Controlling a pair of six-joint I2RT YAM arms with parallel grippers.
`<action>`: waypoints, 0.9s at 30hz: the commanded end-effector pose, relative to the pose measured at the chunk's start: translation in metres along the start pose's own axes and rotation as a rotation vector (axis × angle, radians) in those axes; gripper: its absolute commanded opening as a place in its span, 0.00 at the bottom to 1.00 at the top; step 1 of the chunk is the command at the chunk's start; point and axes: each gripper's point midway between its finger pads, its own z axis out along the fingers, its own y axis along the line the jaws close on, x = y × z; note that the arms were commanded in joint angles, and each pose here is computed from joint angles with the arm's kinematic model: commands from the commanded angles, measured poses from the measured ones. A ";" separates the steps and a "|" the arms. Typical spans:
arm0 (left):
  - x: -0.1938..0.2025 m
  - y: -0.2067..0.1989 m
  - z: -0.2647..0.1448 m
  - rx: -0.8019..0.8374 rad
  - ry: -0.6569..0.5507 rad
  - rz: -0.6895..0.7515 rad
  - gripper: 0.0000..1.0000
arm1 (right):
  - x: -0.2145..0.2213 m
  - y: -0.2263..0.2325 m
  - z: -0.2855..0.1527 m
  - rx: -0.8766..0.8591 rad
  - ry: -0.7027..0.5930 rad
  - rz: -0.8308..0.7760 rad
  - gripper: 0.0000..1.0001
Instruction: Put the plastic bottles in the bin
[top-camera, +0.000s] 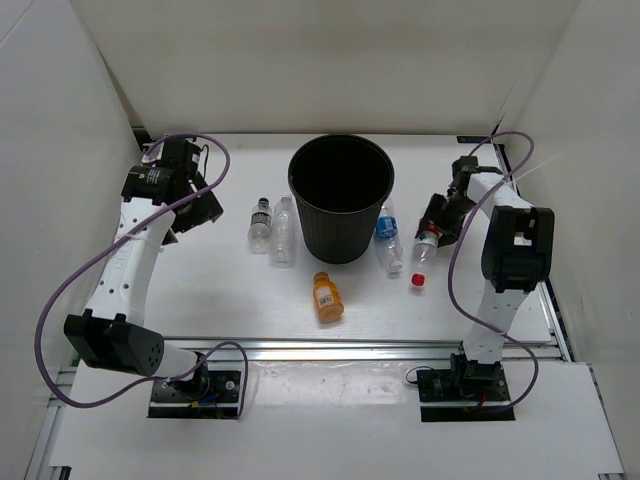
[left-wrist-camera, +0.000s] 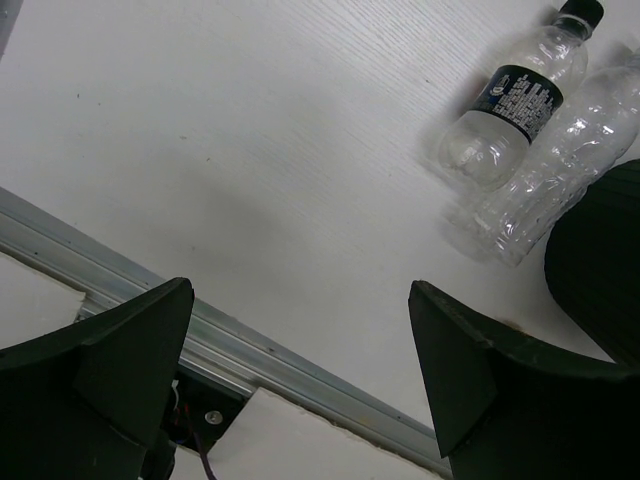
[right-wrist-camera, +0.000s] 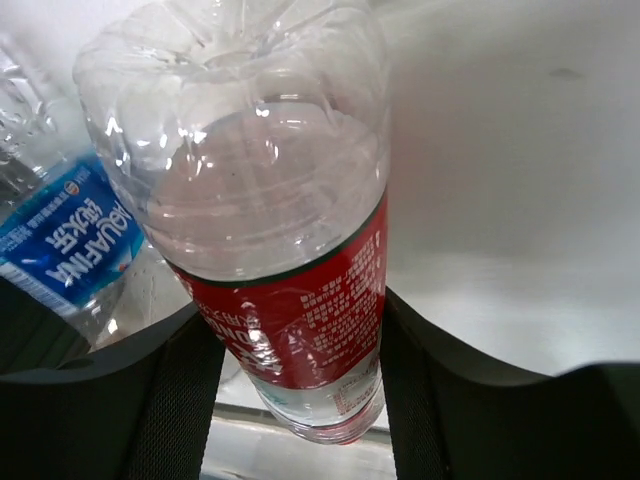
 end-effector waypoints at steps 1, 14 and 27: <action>-0.004 0.012 -0.008 -0.031 -0.030 -0.032 1.00 | -0.029 0.013 -0.072 0.009 -0.195 -0.011 0.50; -0.018 -0.026 0.007 0.207 0.098 -0.132 0.97 | -0.035 0.219 -0.330 -0.523 -0.801 -0.301 0.53; -0.025 -0.093 0.015 0.469 0.165 -0.058 0.99 | -0.024 0.275 -0.328 -0.554 -0.906 -0.473 1.00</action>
